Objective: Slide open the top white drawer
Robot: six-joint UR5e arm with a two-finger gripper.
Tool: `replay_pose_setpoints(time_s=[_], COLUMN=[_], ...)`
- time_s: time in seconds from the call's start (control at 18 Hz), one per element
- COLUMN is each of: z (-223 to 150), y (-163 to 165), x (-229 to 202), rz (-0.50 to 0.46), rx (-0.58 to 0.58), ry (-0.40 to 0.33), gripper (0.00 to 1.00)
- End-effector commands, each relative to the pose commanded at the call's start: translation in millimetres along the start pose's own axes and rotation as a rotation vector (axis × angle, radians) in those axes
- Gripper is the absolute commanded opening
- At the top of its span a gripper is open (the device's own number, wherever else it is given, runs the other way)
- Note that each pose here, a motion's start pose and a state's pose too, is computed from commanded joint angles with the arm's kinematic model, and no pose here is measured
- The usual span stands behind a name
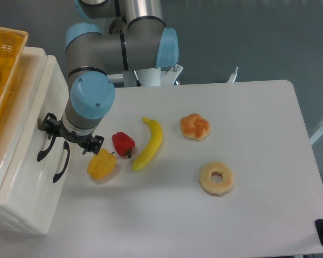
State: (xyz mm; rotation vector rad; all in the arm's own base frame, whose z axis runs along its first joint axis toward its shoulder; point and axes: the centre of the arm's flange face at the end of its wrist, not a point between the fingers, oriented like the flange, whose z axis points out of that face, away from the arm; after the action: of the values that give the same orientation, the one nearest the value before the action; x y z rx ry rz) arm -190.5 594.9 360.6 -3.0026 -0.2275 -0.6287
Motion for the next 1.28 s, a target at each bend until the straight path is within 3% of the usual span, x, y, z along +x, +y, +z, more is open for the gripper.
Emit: replay_pose_setpoints(time_s=[1.28], z=[-21], y=[3], x=[-33], rz=[-0.014], rx=[0.059], ry=[-0.031], gripper=[1.00])
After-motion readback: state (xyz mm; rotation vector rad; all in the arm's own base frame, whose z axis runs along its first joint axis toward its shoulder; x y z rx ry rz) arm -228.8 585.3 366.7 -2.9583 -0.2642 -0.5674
